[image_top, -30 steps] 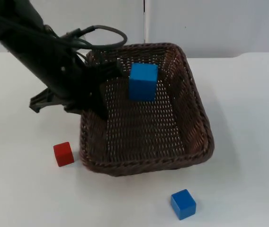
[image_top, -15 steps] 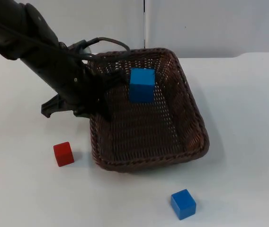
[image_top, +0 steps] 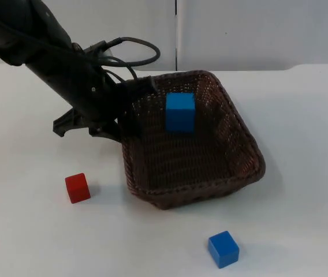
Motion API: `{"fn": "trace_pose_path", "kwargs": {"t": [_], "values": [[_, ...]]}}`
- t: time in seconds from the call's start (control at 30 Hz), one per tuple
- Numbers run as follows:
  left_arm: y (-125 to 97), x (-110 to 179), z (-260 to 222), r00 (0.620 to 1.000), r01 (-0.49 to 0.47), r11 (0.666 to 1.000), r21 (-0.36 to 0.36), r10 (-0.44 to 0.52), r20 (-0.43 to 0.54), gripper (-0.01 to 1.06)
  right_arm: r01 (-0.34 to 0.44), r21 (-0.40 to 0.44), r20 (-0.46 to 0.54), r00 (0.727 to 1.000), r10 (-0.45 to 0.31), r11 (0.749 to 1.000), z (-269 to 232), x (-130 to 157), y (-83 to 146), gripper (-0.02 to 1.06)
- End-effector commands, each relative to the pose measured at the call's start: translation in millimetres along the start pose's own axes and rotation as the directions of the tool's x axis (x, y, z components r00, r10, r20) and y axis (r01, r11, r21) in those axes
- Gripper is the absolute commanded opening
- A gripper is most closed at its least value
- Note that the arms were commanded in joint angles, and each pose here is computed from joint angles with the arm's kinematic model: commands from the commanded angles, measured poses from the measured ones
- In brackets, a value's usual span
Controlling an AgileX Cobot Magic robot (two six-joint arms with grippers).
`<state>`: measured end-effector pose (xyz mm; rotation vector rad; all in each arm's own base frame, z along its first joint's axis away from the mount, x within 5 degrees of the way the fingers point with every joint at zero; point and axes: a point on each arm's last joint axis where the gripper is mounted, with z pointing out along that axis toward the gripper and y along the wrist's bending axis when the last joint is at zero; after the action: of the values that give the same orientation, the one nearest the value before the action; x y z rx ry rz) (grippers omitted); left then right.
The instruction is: Pick up the basket with the left hand and place the largest block into the basket with the right hand.
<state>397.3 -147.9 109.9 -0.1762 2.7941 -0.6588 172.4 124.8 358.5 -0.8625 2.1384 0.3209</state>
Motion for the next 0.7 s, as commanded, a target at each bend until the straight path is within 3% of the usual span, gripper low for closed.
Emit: {"fn": "trace_pose_path", "kwargs": {"t": [0.0,0.17,0.43,0.67], "values": [[-5,-3,-5,1.0,0.018,1.0,0.019,-0.019,0.019,0.29,0.001,0.009,0.018,1.0,-0.001,1.0,-3,-1,-1,0.67],[-6,-1,-5,0.999,0.036,0.999,0.023,-0.036,-0.005,0.29,0.001,0.009,0.018,1.0,-0.001,1.0,-3,-1,-1,0.67],[-15,-5,-32,0.996,-0.081,0.997,0.0,0.08,0.029,0.29,0.001,0.009,0.018,1.0,-0.001,1.0,-3,-1,-1,0.67],[-20,-5,-48,0.994,-0.097,0.995,-0.011,0.097,0.04,0.29,0.001,0.009,0.018,1.0,-0.001,1.0,-3,-1,-1,0.67]]}}
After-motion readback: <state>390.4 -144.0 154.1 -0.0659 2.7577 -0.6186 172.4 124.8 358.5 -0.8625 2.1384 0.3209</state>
